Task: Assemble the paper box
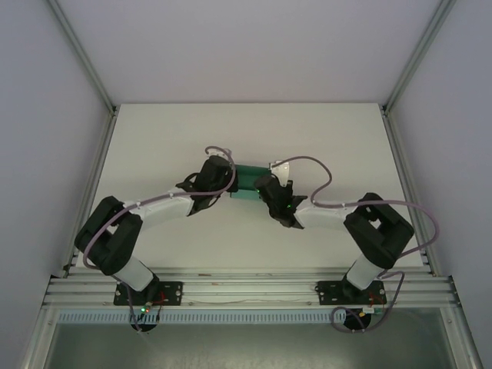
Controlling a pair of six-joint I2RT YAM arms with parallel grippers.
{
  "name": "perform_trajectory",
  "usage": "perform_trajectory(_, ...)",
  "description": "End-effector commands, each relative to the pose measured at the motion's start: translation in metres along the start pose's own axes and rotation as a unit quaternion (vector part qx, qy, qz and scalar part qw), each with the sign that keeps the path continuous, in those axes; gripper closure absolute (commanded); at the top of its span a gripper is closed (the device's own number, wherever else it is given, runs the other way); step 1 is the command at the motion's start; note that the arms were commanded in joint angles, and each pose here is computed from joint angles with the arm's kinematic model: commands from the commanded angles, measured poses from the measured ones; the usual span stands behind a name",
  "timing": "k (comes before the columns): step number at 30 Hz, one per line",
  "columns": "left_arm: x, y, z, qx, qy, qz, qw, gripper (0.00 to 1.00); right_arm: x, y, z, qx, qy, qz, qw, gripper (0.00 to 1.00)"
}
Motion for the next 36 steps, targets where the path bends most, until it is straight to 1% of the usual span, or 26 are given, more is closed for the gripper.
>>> perform_trajectory(1, -0.016, -0.031, -0.009, 0.051, -0.055, 0.008, 0.997, 0.79, 0.004, -0.015, -0.007, 0.006, 0.027, -0.032, 0.999, 0.93)
perform_trajectory(2, -0.017, -0.027, -0.014, 0.047, -0.061, 0.004, 0.997, 0.74, 0.001, -0.019, -0.008, 0.006, 0.019, -0.04, 0.999, 0.93)
perform_trajectory(3, -0.017, -0.024, -0.019, 0.046, -0.062, 0.002, 0.997, 0.64, -0.002, -0.021, -0.008, 0.003, 0.009, -0.039, 0.999, 0.93)
perform_trajectory(4, -0.018, -0.02, -0.023, 0.045, -0.061, -0.001, 0.997, 0.57, -0.004, -0.025, -0.008, 0.005, 0.005, -0.042, 0.999, 0.93)
perform_trajectory(5, -0.017, -0.017, -0.029, 0.045, -0.058, -0.002, 0.997, 0.56, -0.004, -0.028, -0.009, 0.006, 0.006, -0.048, 0.999, 0.93)
perform_trajectory(6, -0.017, -0.014, -0.034, 0.045, -0.056, -0.002, 0.997, 0.52, -0.005, -0.029, -0.01, 0.001, 0.001, -0.05, 0.999, 0.93)
perform_trajectory(7, -0.016, -0.011, -0.04, 0.045, -0.055, -0.002, 0.997, 0.46, -0.006, -0.03, -0.011, -0.002, -0.002, -0.052, 0.999, 0.93)
perform_trajectory(8, -0.016, -0.009, -0.047, 0.045, -0.053, -0.004, 0.998, 0.35, -0.007, -0.031, -0.012, -0.001, -0.002, -0.055, 0.998, 0.93)
perform_trajectory(10, -0.014, -0.006, -0.06, 0.042, -0.05, -0.005, 0.998, 0.01, -0.01, -0.032, -0.013, -0.004, -0.003, -0.055, 0.998, 0.92)
perform_trajectory(13, -0.006, -0.001, -0.084, 0.033, -0.03, -0.002, 0.999, 0.0, -0.015, -0.036, -0.014, -0.005, -0.006, -0.059, 0.998, 0.91)
perform_trajectory(14, -0.001, 0.001, -0.092, 0.029, -0.012, -0.003, 1.0, 0.0, -0.016, -0.037, -0.015, -0.005, -0.003, -0.061, 0.998, 0.91)
perform_trajectory(16, 0.014, 0.008, -0.105, 0.011, 0.042, -0.004, 0.999, 0.0, -0.017, -0.038, -0.016, -0.011, 0.001, -0.063, 0.998, 0.9)
perform_trajectory(18, 0.031, 0.016, -0.112, -0.007, 0.1, -0.015, 0.995, 0.0, -0.017, -0.04, -0.017, -0.014, 0.004, -0.07, 0.997, 0.89)
perform_trajectory(19, 0.038, 0.02, -0.113, -0.009, 0.114, -0.027, 0.993, 0.0, -0.016, -0.04, -0.018, -0.018, 0.005, -0.072, 0.997, 0.88)
perform_trajectory(21, 0.044, 0.027, -0.105, 0.0, 0.097, -0.052, 0.994, 0.0, -0.012, -0.04, -0.019, -0.022, 0.01, -0.077, 0.997, 0.86)
perform_trajectory(24, 0.041, 0.033, -0.08, 0.013, 0.034, -0.078, 0.996, 0.0, -0.008, -0.043, -0.02, -0.023, 0.01, -0.081, 0.996, 0.85)
perform_trajectory(27, 0.032, 0.035, -0.053, 0.034, -0.012, -0.073, 0.997, 0.0, -0.007, -0.045, -0.019, -0.021, 0.009, -0.083, 0.996, 0.83)
perform_trajectory(31, 0.026, 0.03, -0.02, 0.066, -0.044, -0.07, 0.994, 0.01, -0.01, -0.047, -0.021, -0.017, 0.008, -0.08, 0.997, 0.79)
perform_trajectory(34, 0.027, 0.02, 0.001, 0.096, -0.043, -0.069, 0.992, 0.06, -0.012, -0.047, -0.024, -0.01, 0.013, -0.079, 0.997, 0.76)
perform_trajectory(36, 0.027, 0.013, 0.014, 0.109, -0.047, -0.063, 0.991, 0.1, -0.014, -0.047, -0.028, 0.0, 0.018, -0.08, 0.997, 0.72)
Point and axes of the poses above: each hand's point on the last joint's axis, 136 mm out from that joint toward the fingers, its own z axis out along the fingers, its own x axis along the line the jaws close on, y = z × x, the point moved 5 cm from there along -z, back along the fingers, and after that the axes turned 15 degrees about z, right-handed, at the moved point
